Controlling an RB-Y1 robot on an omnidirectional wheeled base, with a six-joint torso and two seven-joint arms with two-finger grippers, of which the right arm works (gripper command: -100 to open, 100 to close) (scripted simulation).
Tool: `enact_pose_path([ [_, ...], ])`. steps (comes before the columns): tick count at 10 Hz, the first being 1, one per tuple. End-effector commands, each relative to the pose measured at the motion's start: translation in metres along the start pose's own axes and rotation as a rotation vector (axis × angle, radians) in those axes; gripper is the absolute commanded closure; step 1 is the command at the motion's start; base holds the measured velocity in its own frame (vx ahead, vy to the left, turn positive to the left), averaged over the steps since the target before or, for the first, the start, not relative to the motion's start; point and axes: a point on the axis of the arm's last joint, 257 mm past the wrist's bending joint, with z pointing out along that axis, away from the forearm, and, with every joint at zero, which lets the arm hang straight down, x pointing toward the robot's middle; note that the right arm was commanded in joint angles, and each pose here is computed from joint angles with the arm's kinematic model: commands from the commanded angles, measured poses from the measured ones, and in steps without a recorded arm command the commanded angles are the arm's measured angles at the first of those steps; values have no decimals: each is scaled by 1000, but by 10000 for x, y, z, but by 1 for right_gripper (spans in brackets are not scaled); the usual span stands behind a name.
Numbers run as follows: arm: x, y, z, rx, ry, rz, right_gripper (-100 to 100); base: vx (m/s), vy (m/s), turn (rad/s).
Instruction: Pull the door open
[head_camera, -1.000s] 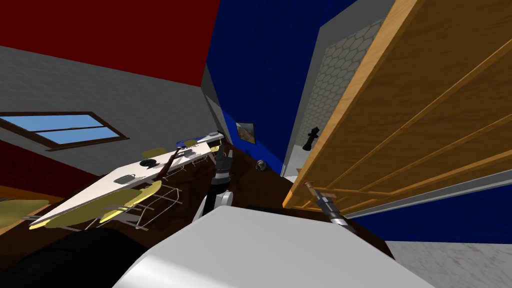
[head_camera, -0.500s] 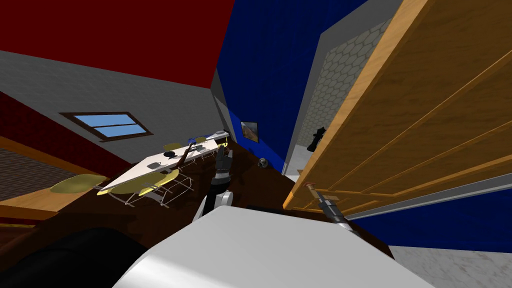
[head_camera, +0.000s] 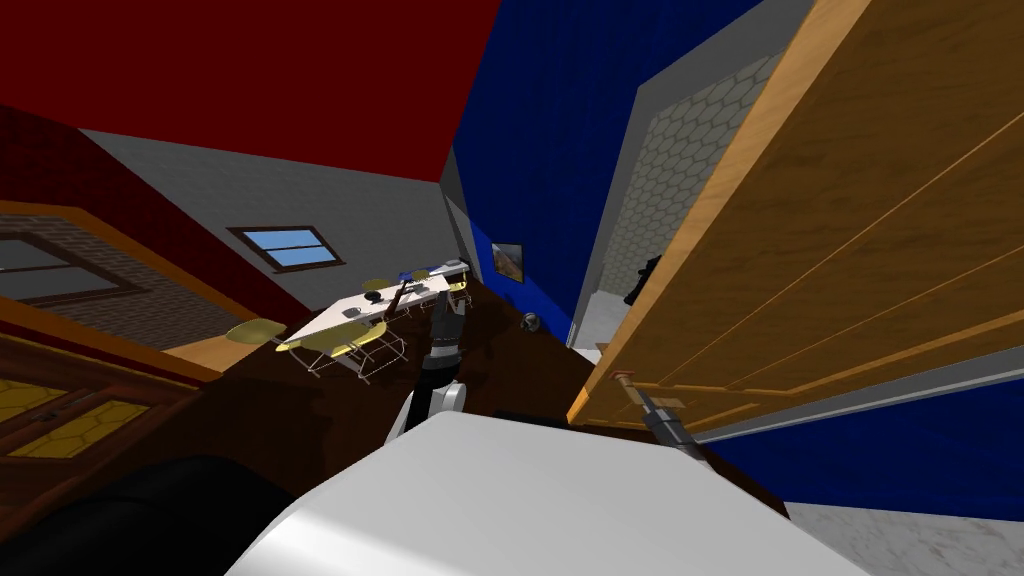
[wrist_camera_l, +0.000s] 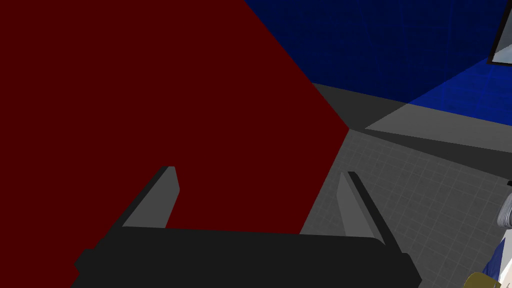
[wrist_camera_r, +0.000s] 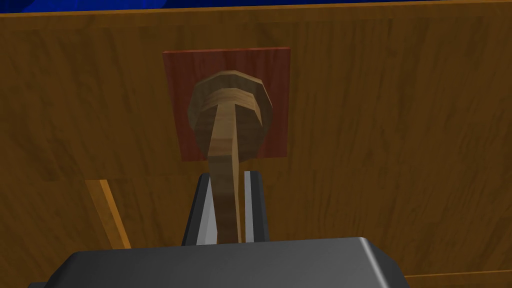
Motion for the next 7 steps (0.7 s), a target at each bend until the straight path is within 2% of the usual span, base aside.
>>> enact_pose_path([
  [1,-57,20,-31,-4,-4,-4,100,-96,-1,26],
  [2,-68,25,-89,-4,-1,-4,100,-138,5,169],
  [3,-68,5,-60,1,-3,-4,100,-71,-5,37],
  [4,41,-4,32,1,23,-2,100,-148,-17,-69],
  [5,73,-7,59,2,31,-2,100,-224,-27,-36],
  [7,272,-17,216,2,75,0,100,-240,-47,-73],
])
